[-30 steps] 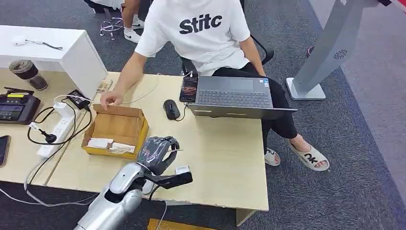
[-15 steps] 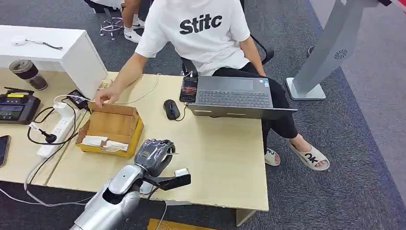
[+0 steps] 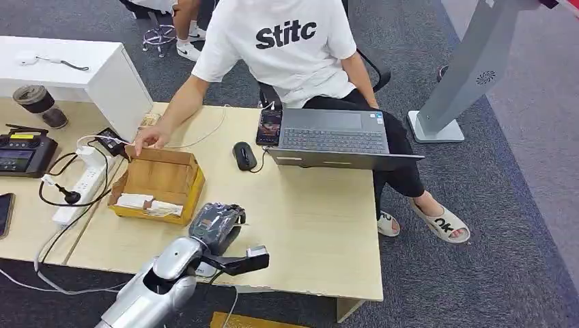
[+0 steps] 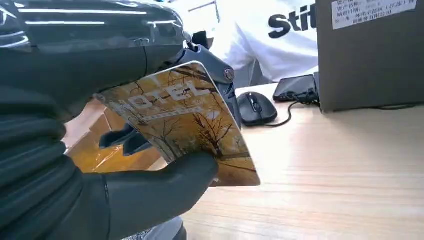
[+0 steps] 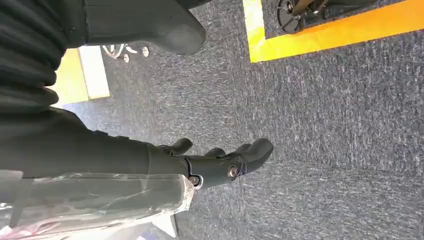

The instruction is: Pass the card to the sensor for recognition and then transmit it.

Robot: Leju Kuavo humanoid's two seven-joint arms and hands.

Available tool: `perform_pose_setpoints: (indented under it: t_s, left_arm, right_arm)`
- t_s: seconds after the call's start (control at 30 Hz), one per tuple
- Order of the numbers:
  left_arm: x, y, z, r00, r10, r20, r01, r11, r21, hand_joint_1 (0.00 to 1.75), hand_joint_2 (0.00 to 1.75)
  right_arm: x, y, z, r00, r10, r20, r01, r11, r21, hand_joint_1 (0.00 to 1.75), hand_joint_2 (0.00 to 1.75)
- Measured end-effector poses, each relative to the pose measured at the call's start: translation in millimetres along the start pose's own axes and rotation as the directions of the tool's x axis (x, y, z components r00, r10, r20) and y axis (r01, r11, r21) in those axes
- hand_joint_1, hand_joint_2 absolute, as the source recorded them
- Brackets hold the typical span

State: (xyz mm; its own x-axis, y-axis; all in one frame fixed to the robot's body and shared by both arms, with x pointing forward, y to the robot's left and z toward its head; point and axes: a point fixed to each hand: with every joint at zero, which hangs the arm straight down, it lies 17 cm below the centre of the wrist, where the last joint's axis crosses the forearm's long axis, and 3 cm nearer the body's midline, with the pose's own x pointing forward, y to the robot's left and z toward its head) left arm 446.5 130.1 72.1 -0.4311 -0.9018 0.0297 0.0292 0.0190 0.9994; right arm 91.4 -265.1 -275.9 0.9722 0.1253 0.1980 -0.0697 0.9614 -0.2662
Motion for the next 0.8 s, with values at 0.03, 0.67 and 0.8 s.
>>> perform_pose_setpoints:
  t_s: [0.03, 0.67, 0.8]
  left_arm:
    - [1, -1, 1, 1.0, -0.004, 0.003, 0.004, 1.0, -0.004, 1.75, 1.75]
    - [5, -14, 18, 1.0, 0.002, -0.001, -0.002, 1.0, 0.001, 1.75, 1.75]
    - [6, -14, 21, 1.0, 0.001, 0.001, -0.001, 1.0, 0.007, 1.75, 1.75]
  right_arm:
    - [0, 0, 0, 1.0, 0.0, 0.0, 0.0, 1.0, -0.001, 0.0, 1.75]
    - [-3, 0, 0, 1.0, -0.01, -0.014, 0.01, 1.0, -0.003, 0.0, 1.75]
    - [-3, 0, 0, 1.0, -0.011, -0.016, 0.011, 1.0, -0.004, 0.0, 1.75]
